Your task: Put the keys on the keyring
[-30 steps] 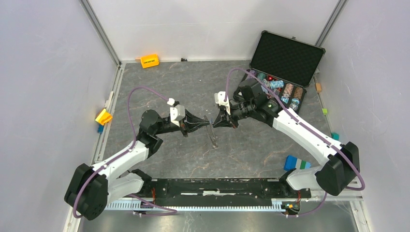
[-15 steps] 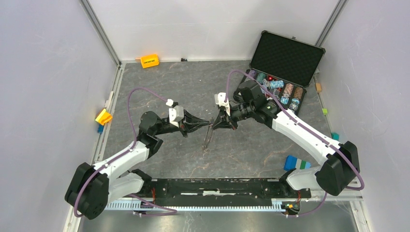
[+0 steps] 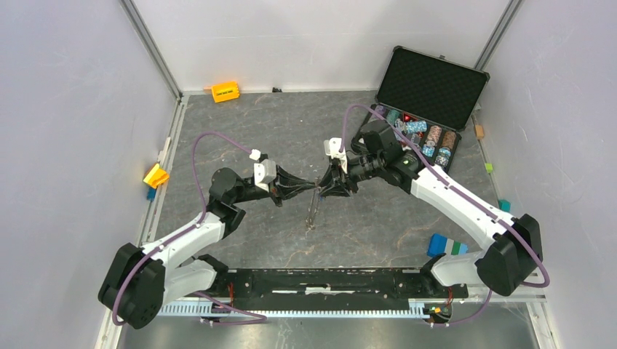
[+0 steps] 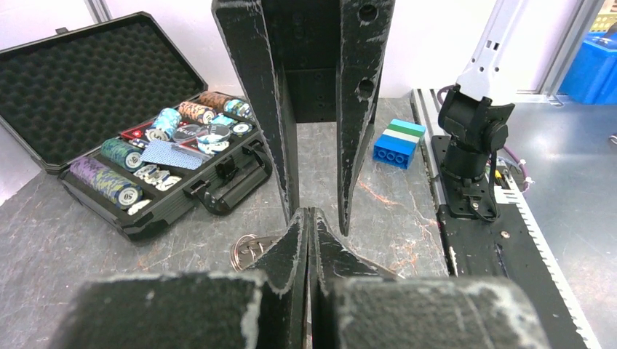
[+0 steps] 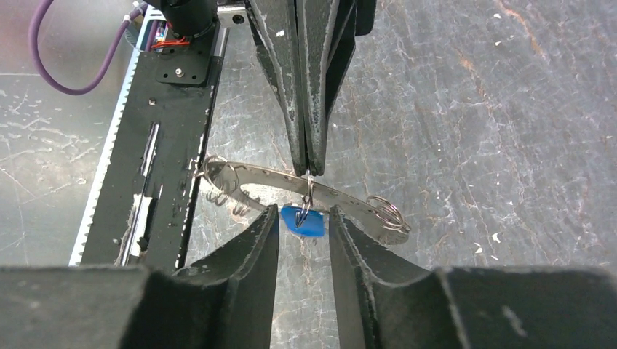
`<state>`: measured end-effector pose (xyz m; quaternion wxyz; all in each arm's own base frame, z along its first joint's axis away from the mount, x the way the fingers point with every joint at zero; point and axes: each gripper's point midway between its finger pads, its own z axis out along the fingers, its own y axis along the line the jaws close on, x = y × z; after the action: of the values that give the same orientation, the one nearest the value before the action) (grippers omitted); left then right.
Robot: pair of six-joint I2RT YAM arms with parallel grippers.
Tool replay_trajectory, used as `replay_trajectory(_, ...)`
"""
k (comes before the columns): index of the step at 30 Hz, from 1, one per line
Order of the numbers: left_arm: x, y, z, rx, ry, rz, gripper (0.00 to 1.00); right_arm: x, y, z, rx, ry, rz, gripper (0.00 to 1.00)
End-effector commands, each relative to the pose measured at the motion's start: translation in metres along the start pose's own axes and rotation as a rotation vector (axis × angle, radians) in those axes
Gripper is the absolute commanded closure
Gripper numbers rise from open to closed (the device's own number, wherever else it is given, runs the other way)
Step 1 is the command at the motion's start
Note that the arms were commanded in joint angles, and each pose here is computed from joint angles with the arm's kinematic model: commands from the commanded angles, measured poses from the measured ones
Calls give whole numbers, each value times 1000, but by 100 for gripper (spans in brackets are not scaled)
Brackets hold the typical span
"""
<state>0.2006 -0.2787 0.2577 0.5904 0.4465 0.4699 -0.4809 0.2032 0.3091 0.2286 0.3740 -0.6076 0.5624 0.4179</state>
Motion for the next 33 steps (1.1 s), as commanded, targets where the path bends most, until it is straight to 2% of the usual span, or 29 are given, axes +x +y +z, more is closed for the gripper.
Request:
replay_trajectory(1, -11, -3, 0, 24, -28, 45, 98, -26, 1, -12, 33, -46, -80, 62)
replay_trajectory(7, -12, -4, 0, 29, -31, 39, 98, -29, -2, -11, 37, -52, -75, 62)
replay_trajectory(21, -11, -4, 1, 30, -32, 37, 98, -28, -4, -4, 10, -68, -46, 70)
replay_trajectory(26, -11, -4, 0, 29, -32, 35, 98, -28, -4, -2, 5, -73, -43, 81)
replay_trajectory(30, -10, -4, 0, 28, -30, 35, 98, -30, -5, -3, 16, -75, -50, 99)
replay_trajectory(33, -6, -3, 0, 28, -21, 37, 98, -31, -9, -7, 50, -68, -62, 100)
